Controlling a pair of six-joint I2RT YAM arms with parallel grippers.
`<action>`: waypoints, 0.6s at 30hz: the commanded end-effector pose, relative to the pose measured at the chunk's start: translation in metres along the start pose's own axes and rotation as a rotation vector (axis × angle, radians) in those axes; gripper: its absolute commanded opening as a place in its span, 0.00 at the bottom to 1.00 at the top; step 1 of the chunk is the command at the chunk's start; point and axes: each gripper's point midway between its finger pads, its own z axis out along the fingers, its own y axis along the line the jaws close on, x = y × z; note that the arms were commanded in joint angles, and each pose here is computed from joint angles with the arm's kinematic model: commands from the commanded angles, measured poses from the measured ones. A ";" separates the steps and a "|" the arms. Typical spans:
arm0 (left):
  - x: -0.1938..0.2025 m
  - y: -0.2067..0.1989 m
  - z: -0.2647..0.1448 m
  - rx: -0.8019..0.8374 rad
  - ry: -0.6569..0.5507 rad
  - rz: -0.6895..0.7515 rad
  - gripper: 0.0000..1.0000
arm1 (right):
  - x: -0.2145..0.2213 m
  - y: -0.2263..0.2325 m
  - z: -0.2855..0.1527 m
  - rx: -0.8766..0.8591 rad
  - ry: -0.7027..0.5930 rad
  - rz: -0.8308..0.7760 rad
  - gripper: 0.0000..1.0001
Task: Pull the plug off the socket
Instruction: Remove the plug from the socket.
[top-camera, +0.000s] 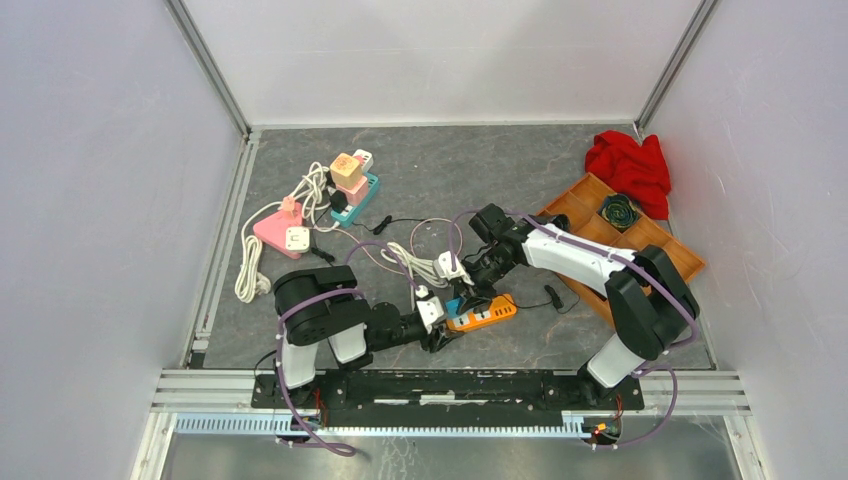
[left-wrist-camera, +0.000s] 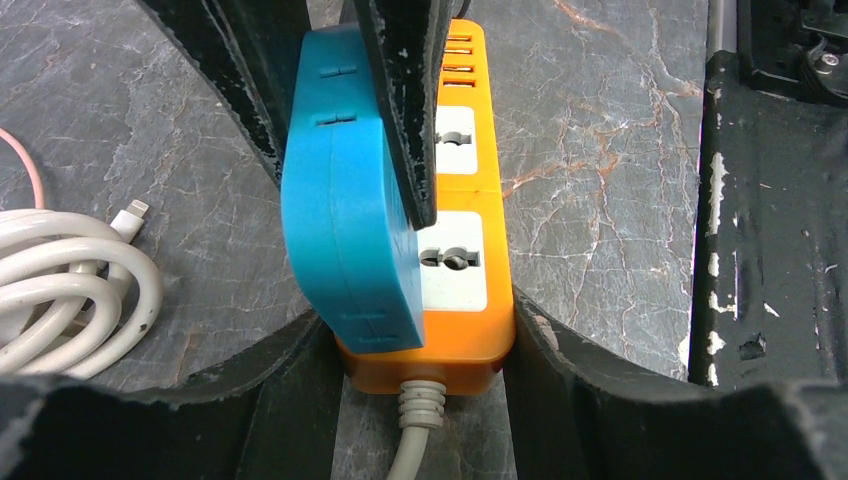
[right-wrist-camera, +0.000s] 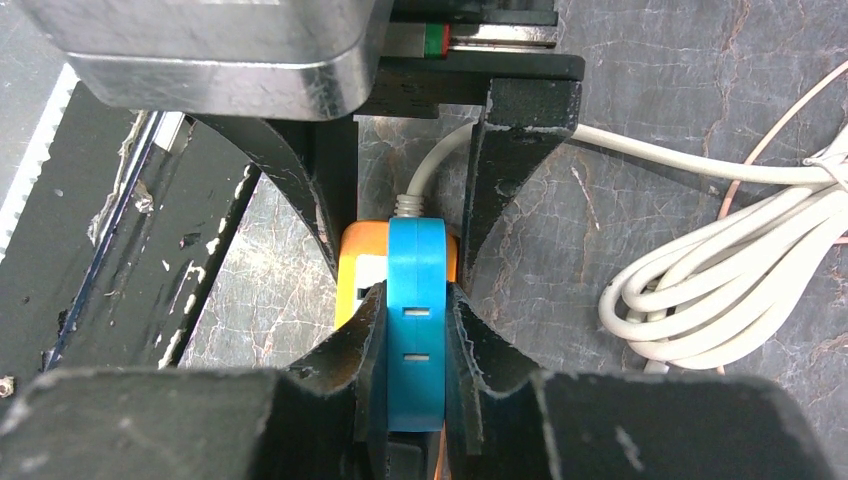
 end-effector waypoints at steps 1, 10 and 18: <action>-0.023 0.004 -0.003 -0.036 -0.119 -0.055 0.02 | -0.042 0.007 -0.015 0.002 -0.116 -0.092 0.00; -0.019 0.008 -0.004 -0.054 -0.108 -0.077 0.02 | -0.050 0.003 -0.016 0.034 -0.145 -0.054 0.00; -0.013 0.009 -0.005 -0.058 -0.092 -0.086 0.02 | -0.056 -0.008 -0.025 0.128 -0.139 -0.039 0.00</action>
